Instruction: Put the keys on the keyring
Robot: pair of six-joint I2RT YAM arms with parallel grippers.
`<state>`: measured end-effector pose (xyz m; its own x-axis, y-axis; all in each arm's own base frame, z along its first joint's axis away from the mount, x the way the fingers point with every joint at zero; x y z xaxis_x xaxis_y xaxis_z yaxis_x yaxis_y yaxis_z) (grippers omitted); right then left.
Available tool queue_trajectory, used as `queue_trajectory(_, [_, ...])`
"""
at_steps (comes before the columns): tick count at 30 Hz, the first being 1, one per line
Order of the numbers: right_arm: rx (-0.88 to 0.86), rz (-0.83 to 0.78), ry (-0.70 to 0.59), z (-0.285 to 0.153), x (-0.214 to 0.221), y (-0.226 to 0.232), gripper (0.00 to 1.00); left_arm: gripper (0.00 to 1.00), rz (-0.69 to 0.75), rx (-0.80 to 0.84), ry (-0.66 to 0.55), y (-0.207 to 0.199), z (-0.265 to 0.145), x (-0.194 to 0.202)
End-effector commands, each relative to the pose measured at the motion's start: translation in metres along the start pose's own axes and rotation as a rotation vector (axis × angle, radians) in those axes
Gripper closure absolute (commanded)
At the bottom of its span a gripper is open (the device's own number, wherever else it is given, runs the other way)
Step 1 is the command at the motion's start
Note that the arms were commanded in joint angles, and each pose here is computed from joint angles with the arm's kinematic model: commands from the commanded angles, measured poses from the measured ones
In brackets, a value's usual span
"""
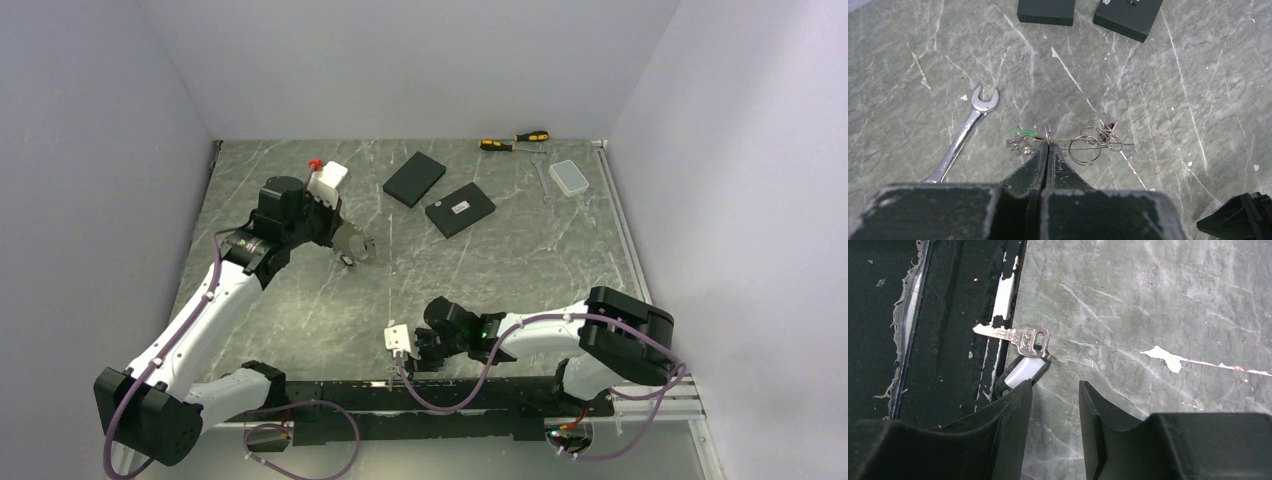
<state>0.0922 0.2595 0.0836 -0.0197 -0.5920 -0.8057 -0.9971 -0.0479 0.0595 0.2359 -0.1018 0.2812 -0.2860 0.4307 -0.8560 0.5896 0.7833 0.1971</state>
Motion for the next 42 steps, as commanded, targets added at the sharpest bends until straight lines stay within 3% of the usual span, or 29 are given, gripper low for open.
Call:
queue_trajectory(1, [-0.025,-0.06,-0.034,0.005,-0.017,-0.002,0.57,1.0,0.02,-0.019,-0.113,0.005,-0.011,-0.023])
queue_trajectory(22, [-0.049,-0.096,-0.114,0.003,-0.038,-0.005,0.55,1.0,0.024,-0.021,-0.118,0.005,-0.012,-0.023])
queue_trajectory(42, [-0.228,-0.03,-0.049,0.021,-0.04,-0.015,0.5,1.0,0.026,-0.023,-0.117,0.005,-0.013,-0.023])
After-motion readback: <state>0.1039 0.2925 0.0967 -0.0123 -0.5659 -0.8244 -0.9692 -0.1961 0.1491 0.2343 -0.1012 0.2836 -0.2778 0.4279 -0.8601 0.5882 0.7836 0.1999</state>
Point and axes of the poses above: each gripper's point midway between its finger pads, its own z axis out along the fingers, its own y axis along the line the jaws close on, x = y × z, the point moved 10 cm from there along -z, back along the fingers, and after that the axes turned 12 degrees about z, right-handed, at the moved point
